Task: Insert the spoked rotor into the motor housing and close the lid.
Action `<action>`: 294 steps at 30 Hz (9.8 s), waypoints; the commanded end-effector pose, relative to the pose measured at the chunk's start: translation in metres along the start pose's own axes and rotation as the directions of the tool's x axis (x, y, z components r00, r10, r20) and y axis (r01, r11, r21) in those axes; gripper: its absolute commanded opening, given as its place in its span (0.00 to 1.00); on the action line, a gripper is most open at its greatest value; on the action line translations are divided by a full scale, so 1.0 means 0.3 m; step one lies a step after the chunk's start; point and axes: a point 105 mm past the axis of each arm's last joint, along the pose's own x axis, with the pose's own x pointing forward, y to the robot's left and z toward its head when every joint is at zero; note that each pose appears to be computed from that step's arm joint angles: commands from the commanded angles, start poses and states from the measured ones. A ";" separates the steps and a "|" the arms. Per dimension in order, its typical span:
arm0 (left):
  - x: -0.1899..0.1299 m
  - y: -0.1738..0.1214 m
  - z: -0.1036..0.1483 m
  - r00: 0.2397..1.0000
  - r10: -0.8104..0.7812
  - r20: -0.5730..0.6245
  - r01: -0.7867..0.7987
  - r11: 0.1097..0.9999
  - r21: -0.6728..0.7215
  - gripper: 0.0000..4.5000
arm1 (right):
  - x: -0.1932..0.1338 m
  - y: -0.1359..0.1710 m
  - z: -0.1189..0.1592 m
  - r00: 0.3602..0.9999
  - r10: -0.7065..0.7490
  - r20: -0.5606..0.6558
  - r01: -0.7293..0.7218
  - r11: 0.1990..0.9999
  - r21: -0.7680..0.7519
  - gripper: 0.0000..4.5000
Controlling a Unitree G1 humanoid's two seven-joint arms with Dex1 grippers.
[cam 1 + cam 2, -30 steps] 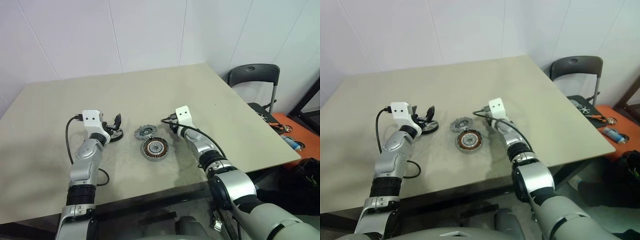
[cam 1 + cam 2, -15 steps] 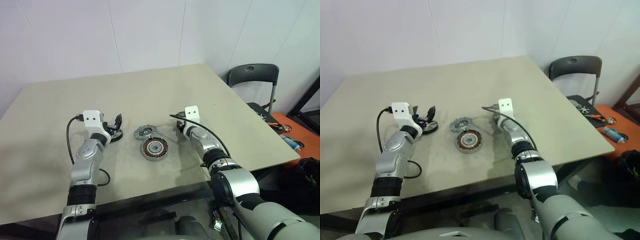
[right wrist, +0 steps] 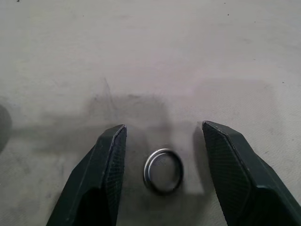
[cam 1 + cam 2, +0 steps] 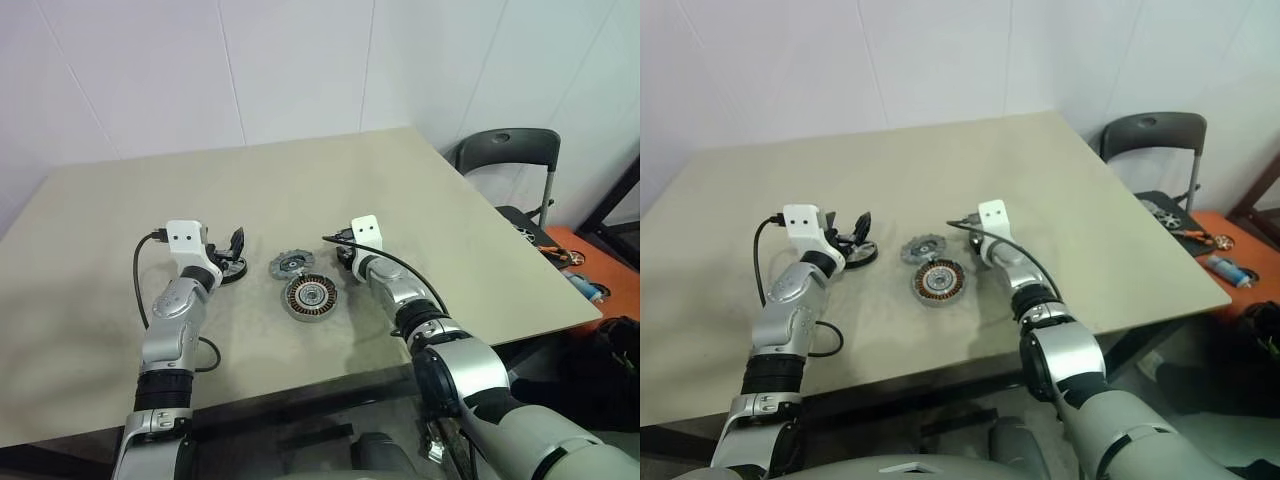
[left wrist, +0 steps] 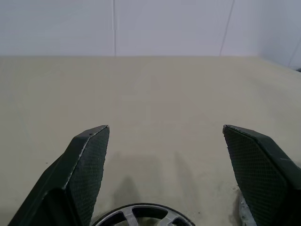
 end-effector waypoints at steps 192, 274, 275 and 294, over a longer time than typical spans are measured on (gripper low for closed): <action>-0.046 -0.060 0.079 0.935 -0.348 0.060 0.351 0.936 -0.039 0.91 | -0.327 0.235 0.075 0.697 0.712 -0.085 -0.702 0.654 -0.281 0.19; -0.063 -0.124 0.089 0.966 -0.257 0.019 0.258 0.962 -0.092 0.91 | -0.367 0.117 0.035 0.666 0.725 -0.174 -0.744 0.629 -0.227 0.01; -0.062 -0.125 0.089 0.966 -0.257 0.019 0.258 0.962 -0.093 0.91 | -0.366 0.114 0.033 0.668 0.723 -0.177 -0.742 0.631 -0.227 0.01; -0.052 -0.107 0.065 0.969 -0.246 0.010 0.246 0.964 -0.097 0.91 | -0.346 0.187 0.030 0.668 0.726 -0.163 -0.739 0.621 -0.262 0.01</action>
